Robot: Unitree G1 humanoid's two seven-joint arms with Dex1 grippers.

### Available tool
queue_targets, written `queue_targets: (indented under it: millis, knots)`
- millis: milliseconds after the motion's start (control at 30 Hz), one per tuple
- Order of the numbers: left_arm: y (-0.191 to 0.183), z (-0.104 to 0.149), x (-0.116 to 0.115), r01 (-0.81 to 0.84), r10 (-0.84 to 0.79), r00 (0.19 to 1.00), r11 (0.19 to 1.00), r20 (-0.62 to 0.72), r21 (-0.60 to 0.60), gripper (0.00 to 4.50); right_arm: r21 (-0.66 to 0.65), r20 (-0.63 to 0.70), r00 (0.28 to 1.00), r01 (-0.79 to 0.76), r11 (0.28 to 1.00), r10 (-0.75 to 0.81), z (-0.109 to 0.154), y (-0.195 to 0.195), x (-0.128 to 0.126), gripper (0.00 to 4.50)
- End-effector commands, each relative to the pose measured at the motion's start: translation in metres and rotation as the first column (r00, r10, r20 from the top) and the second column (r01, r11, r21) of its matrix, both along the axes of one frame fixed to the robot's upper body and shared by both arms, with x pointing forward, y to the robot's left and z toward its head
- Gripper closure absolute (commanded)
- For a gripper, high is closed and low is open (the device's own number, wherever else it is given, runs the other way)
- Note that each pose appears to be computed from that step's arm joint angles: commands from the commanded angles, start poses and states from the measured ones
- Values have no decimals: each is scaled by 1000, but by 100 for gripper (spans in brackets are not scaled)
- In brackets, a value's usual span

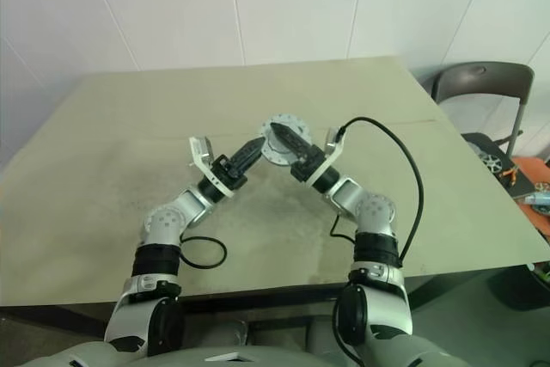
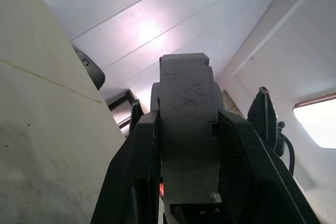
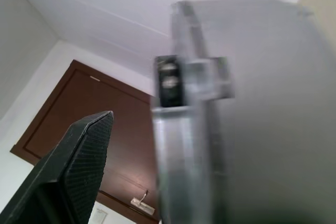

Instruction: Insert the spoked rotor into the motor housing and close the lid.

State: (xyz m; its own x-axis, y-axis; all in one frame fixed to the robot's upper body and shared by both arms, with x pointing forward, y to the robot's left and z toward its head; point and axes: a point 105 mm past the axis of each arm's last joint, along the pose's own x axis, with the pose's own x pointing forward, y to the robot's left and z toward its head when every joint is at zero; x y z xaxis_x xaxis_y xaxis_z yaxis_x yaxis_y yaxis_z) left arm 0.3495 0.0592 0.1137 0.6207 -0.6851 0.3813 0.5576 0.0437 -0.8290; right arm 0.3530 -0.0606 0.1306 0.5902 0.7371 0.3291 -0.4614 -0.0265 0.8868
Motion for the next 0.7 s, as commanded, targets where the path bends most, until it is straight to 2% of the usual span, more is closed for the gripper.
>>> queue_targets:
  millis: [33, 400, 700]
  knots:
    - [-1, 25, 6, -11, 15, 997, 998, 72, -56, 322, 12, 65, 997, -50, 999, 49, 19, 14, -1, 4]
    - [23, 22, 26, -165, 166, 986, 980, 3, -108, 322, 3, 62, 997, -53, 999, 53, 17, 15, -3, 4]
    - [83, 20, 53, -435, 417, 900, 877, -124, -205, 322, -2, 64, 996, -57, 998, 57, 16, 15, -4, 4]
